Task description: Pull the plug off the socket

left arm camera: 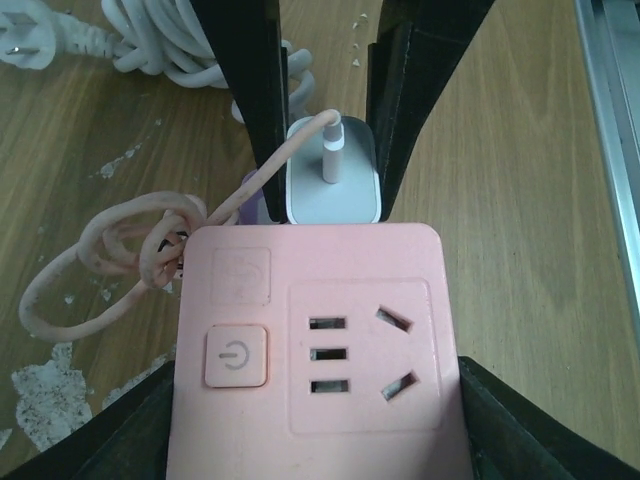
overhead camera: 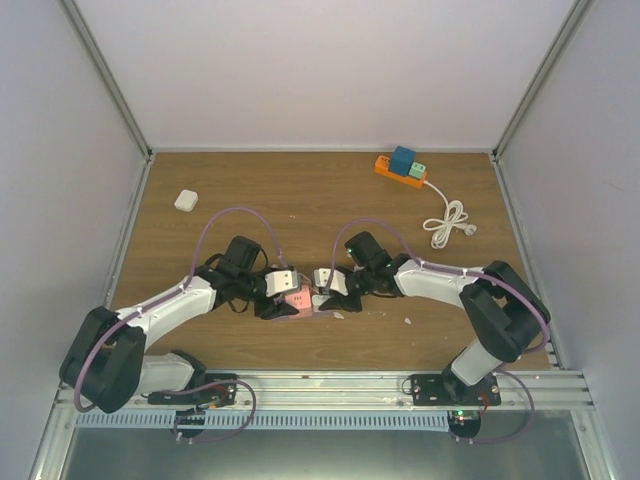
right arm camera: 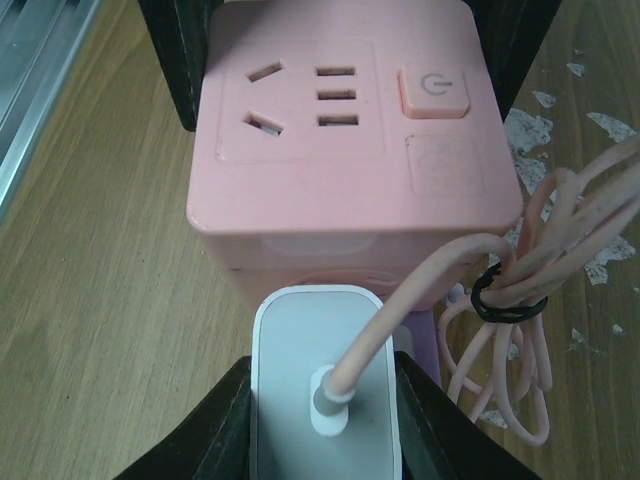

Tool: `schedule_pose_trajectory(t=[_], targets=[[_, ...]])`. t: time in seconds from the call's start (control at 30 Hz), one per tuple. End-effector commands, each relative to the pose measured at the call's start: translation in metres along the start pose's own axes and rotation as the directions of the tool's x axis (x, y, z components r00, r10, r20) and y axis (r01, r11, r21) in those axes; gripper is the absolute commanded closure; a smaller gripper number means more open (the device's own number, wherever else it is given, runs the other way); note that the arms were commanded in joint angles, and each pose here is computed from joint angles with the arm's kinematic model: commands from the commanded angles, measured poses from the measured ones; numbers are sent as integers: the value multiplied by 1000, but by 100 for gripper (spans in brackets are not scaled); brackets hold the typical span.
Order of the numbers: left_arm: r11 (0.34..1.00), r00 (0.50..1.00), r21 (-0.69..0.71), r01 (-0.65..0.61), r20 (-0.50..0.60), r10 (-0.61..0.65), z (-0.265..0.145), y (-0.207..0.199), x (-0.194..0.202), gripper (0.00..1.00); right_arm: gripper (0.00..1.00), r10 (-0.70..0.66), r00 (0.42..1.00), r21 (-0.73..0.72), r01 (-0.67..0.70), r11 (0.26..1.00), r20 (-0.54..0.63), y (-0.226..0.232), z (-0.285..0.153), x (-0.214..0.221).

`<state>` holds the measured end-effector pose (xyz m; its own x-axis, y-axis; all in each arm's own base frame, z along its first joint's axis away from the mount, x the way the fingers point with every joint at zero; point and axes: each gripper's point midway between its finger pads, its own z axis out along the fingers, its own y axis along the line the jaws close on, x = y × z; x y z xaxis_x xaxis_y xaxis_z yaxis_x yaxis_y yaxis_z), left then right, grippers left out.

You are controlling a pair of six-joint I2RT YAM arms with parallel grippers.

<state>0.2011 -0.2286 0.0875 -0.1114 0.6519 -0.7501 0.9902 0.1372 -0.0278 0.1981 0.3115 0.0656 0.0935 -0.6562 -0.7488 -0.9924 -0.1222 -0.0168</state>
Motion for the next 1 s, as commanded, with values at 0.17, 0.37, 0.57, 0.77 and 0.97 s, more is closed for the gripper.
schedule_pose_trajectory(t=[0.17,0.37,0.57,0.77,0.97], targets=[[996,987,55,-76,143,67,-12,-16,-33,56,99,25,999,14,-24,1000,-29,-6,9,1],[994,985,98,-51,168,34,-19,-18,-46,62,99,24,998,28,-23,999,-52,-8,11,5],[995,984,103,-4,177,-15,-24,-8,-56,67,99,13,997,35,-10,999,-74,-7,14,7],[984,978,165,68,186,-98,-25,-1,-58,71,99,11,996,48,-7,999,-87,-10,15,9],[996,982,85,-16,190,-1,-29,2,-55,73,99,20,995,48,-16,999,-96,-11,16,10]])
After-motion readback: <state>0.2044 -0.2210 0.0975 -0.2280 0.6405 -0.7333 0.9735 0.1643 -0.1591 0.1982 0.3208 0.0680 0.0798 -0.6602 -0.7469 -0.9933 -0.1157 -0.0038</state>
